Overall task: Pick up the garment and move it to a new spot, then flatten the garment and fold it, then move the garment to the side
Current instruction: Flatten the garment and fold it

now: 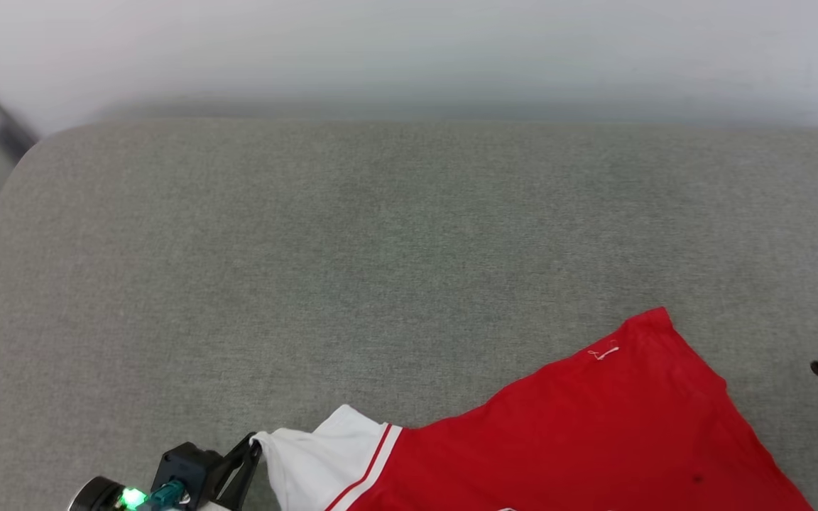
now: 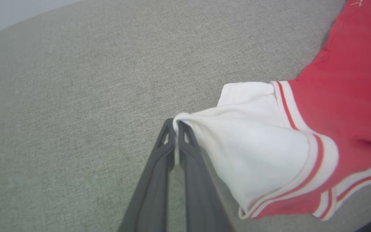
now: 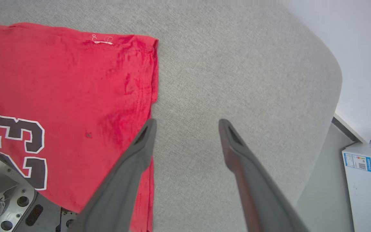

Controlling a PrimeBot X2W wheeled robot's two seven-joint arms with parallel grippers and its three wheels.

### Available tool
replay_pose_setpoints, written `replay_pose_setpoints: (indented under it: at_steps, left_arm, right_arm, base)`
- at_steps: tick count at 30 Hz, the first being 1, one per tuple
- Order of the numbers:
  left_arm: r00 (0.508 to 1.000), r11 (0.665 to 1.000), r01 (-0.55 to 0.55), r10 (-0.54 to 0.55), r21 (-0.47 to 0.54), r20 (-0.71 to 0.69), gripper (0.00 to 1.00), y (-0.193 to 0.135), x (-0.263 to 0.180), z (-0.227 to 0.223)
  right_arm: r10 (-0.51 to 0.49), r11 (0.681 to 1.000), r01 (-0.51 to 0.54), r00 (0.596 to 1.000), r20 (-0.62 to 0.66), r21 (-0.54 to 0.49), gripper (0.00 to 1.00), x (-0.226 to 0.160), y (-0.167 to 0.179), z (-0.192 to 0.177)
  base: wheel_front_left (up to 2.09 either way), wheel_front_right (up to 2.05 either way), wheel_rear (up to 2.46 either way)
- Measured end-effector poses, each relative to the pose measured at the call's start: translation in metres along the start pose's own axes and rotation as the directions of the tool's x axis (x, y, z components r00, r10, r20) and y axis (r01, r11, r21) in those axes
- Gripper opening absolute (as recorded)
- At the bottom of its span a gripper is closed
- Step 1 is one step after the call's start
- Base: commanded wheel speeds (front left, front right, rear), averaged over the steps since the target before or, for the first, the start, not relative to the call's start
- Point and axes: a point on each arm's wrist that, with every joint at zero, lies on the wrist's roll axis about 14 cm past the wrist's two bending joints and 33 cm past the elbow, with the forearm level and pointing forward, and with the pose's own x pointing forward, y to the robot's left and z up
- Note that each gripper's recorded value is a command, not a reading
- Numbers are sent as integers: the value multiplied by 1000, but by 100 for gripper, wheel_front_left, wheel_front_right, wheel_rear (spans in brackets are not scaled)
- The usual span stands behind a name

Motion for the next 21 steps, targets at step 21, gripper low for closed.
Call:
replay_pose_setpoints:
  at_steps: [21]
  left_arm:
    - [1000, 1000, -21, 20, -23, -24, 0, 9, 34, -3]
  right_arm:
    - [188, 964, -242, 910, -370, -106, 100, 163, 54, 5]
  base:
    - [0, 0, 0]
